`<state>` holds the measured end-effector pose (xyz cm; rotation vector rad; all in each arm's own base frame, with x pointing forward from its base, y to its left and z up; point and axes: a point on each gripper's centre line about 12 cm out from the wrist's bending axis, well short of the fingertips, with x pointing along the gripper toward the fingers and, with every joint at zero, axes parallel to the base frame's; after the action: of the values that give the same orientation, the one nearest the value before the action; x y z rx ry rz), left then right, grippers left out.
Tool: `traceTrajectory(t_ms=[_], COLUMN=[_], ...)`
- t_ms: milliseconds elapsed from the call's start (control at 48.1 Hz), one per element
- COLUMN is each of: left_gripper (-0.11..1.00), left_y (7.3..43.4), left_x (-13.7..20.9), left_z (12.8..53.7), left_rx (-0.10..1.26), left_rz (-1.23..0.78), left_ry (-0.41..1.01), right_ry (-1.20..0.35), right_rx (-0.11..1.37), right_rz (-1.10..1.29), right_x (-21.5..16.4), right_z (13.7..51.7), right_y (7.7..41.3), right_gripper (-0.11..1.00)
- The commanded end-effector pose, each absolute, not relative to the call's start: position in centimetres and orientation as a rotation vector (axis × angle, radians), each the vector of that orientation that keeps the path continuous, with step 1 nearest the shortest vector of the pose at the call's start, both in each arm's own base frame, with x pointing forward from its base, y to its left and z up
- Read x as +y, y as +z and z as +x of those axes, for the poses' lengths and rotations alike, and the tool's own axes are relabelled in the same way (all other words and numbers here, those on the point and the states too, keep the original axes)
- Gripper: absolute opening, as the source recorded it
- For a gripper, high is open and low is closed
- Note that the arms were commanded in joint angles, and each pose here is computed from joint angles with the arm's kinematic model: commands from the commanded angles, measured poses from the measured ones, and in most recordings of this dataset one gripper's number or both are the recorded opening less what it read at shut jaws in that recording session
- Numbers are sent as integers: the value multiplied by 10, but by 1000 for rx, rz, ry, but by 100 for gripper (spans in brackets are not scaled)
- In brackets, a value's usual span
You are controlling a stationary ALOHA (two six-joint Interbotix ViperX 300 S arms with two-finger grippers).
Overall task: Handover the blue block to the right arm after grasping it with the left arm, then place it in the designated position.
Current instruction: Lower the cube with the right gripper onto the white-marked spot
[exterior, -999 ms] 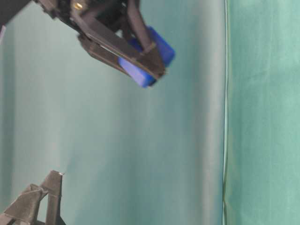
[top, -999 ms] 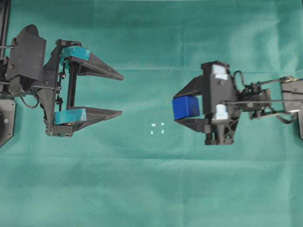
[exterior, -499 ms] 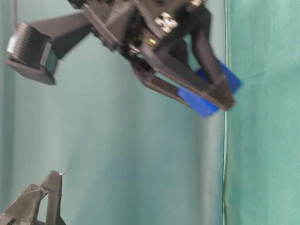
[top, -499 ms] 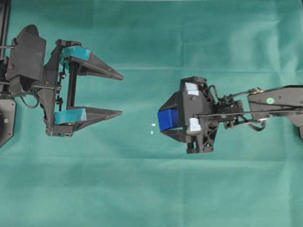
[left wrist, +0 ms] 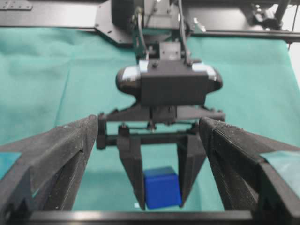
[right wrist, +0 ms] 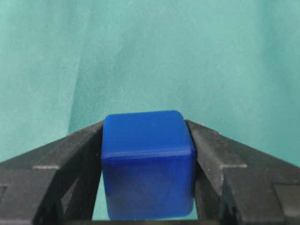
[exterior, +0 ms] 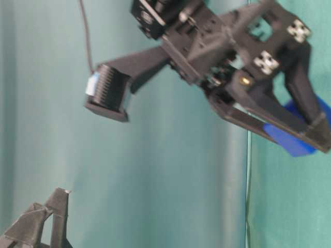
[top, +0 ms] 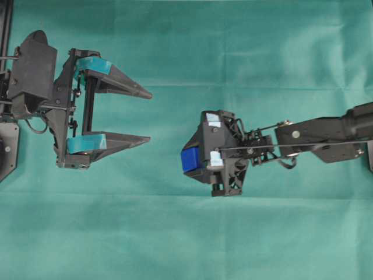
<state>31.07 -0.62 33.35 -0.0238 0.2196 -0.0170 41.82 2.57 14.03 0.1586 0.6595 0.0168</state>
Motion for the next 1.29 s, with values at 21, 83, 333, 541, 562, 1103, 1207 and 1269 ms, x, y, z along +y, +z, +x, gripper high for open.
traceTrajectory(t_ms=[21,83,333,541,562,1103,1207,1269], left_gripper=[100,100,100,100,100,100,100,100], left_y=[345,345,344,344,344,345,345,344], left_x=[-6,-6,-6,-6,-6,-6,-6,-6], left_z=[312,312,311,311,311,312,312,311], left_rx=[186,186,190,190,189,189,187,189], left_rz=[-24,-24,-24,-23,-24,-24,-24,-24], left_ry=[-17,-17,-17,-18,-17,-17,-17,-17], right_ry=[14,9,4,-2,-2,3,3,3], right_rx=[616,623,626,637,637,624,624,622], right_rz=[178,182,186,197,197,201,201,201], right_x=[24,22,19,19,19,19,19,19], right_z=[430,431,438,441,441,443,443,443], right_y=[147,143,133,124,124,124,124,125], right_gripper=[54,54,54,54,54,54,54,54])
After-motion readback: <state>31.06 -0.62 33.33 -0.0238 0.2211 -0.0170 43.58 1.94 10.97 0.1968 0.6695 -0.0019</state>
